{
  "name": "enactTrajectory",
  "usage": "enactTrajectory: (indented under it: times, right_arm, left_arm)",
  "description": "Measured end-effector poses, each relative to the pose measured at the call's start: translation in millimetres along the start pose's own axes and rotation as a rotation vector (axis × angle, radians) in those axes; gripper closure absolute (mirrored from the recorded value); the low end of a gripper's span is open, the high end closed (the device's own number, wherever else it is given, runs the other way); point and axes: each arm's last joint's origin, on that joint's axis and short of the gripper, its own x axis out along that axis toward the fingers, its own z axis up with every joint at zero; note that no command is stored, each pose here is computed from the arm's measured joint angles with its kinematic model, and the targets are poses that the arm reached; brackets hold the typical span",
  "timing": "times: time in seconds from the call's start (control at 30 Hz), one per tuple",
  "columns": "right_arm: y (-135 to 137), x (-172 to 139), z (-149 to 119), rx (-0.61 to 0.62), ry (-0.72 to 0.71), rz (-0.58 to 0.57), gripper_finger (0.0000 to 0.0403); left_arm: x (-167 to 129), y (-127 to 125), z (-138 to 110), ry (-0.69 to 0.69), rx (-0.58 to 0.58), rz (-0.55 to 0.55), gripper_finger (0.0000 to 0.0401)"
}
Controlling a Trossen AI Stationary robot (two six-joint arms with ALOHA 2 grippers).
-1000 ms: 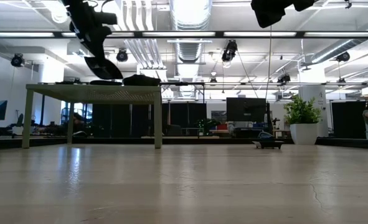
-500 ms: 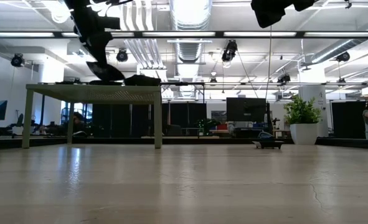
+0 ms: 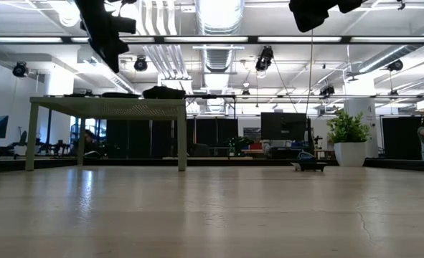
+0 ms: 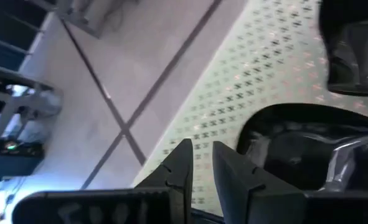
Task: Pick & Place Mini shaped plates
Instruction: Stack the black leaf shaped plate on top of the leaf shaped plate on the shelf, then stack the black square shaped plate on top of the square shaped plate on the shelf
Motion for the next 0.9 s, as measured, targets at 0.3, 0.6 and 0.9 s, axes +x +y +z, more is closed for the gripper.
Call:
enactTrajectory:
  times: [0.3, 0.6, 0.9]
  right_arm:
    - [-1, 0, 0, 0.006, 0.005, -0.025, 0.0248]
    - [-11, -3, -13, 0.173, 0.149, -0.392, 0.0256]
    - [-44, -8, -39, 0.515, 0.217, -0.613, 0.0271]
  left_arm:
    - [-16, 6, 10, -0.067, -0.078, -0.06, 0.0344]
    - [-52, -26, 17, -0.22, 0.003, -0.294, 0.0343]
    - [-101, -68, 20, -0.483, 0.032, -0.468, 0.0343]
